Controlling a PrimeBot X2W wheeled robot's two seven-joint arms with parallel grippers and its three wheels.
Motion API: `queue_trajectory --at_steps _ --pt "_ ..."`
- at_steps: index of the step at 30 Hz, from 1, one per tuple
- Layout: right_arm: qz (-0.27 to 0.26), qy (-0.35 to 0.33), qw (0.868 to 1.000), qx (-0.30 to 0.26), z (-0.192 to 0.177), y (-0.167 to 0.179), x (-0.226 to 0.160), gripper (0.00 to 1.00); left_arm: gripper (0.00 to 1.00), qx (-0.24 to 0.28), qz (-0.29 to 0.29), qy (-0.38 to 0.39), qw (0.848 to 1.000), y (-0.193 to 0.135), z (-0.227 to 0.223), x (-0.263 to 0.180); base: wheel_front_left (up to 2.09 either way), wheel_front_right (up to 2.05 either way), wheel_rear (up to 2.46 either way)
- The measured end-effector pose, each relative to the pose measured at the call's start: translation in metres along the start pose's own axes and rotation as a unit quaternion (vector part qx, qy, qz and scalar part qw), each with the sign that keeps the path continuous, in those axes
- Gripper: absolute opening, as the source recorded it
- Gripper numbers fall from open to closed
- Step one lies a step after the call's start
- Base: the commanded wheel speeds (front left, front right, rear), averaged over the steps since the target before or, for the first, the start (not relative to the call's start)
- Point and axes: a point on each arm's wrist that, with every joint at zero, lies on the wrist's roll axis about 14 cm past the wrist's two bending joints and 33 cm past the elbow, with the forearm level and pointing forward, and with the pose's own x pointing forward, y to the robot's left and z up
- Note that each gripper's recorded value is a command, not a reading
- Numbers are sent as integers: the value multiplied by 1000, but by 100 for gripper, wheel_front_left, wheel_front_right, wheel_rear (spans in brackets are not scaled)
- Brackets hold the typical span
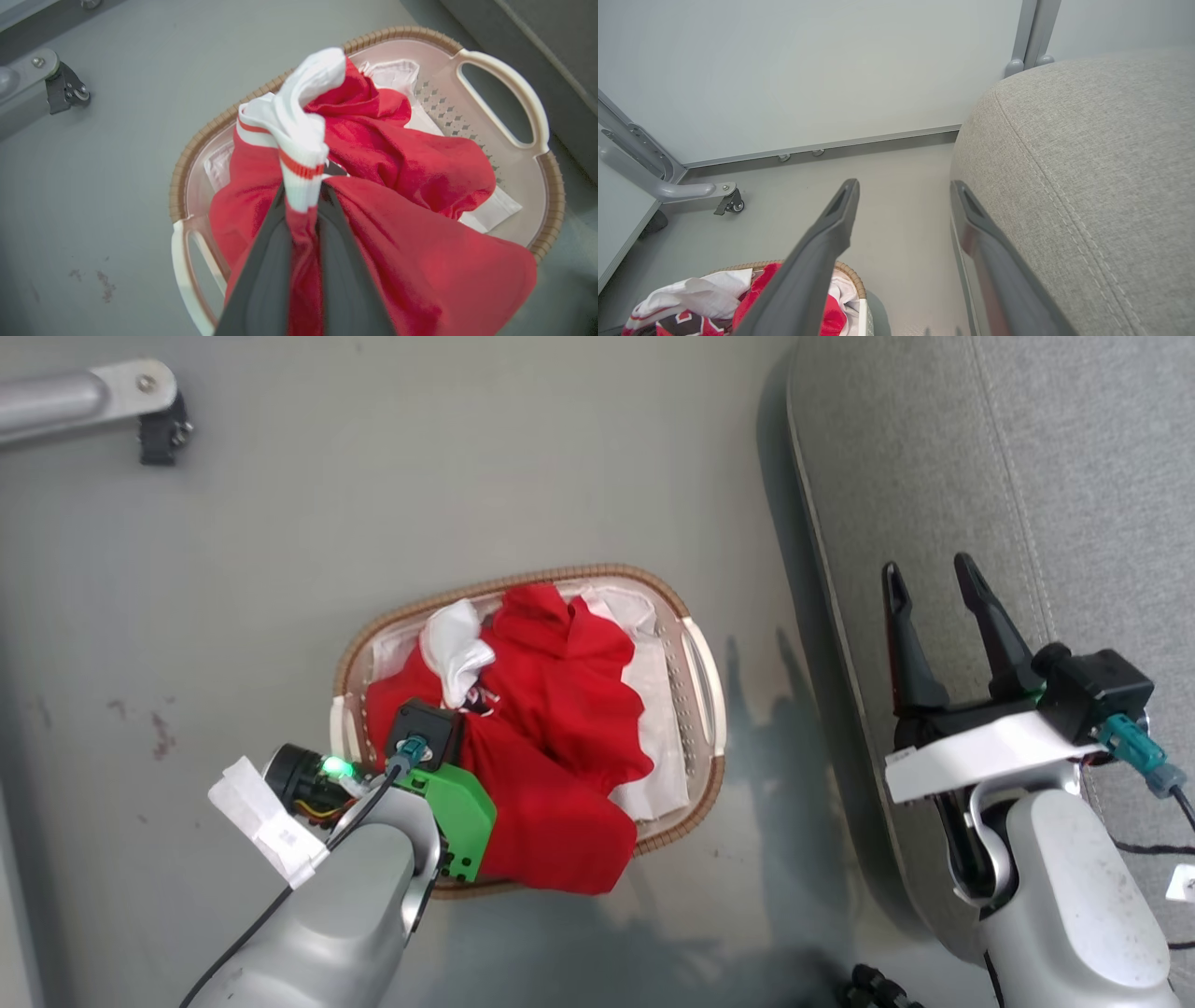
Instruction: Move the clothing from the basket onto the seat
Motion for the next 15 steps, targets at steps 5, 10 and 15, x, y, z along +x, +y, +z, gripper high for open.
queue_trajectory --at_steps 5,10,15 --pt "4 -8 1000 -7 11 4 -13 100 0 9 7 -79 997 0 49 -19 0 0 0" --pt "10 -17 1000 -9 22 10 -29 100 0 40 10 -149 988 -2 94 -45 0 0 0" --pt "25 -28 999 -10 33 22 -46 100 0 67 7 -228 971 -9 147 -78 0 0 0"
